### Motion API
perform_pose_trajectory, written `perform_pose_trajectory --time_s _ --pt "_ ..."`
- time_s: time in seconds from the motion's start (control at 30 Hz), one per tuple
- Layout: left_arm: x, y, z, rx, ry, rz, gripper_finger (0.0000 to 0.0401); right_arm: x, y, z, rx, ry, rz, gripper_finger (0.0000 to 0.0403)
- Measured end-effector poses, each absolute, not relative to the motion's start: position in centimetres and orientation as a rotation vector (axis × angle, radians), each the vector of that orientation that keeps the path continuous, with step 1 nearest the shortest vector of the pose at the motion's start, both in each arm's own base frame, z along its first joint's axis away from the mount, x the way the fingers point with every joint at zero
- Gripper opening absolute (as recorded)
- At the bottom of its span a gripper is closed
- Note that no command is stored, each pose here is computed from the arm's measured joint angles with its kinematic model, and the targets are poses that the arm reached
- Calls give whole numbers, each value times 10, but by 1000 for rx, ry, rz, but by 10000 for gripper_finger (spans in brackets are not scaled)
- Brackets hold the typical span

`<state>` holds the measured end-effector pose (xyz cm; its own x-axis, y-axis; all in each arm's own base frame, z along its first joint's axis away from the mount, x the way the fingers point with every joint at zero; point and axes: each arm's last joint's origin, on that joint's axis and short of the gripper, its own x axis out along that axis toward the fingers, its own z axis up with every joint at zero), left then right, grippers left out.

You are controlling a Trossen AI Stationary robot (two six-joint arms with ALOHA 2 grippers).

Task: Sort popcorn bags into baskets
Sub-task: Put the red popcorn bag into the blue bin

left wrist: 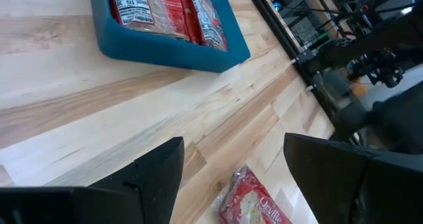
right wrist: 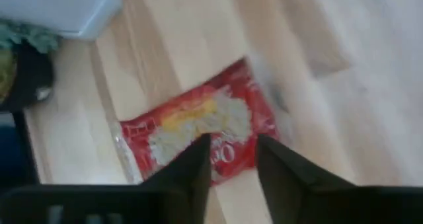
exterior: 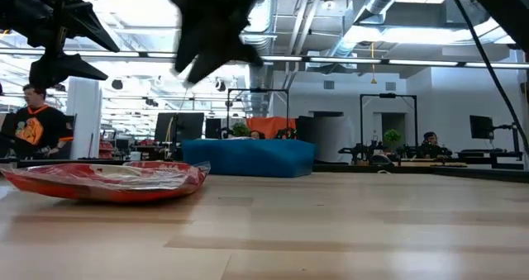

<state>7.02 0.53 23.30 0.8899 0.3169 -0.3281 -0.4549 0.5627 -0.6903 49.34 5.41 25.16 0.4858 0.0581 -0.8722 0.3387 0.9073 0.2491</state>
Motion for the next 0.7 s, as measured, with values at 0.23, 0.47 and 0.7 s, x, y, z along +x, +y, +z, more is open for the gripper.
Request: perform_pose_trajectory --time_s 0.23,0.47,0.7 --pt "69 5 231 -850 193 464 250 509 49 202 397 1163 -22 255" --pt "69 5 228 -839 229 476 250 522 38 160 401 1192 -7 302" --pt "70 5 226 -814 262 487 250 525 31 147 400 1215 -16 301"
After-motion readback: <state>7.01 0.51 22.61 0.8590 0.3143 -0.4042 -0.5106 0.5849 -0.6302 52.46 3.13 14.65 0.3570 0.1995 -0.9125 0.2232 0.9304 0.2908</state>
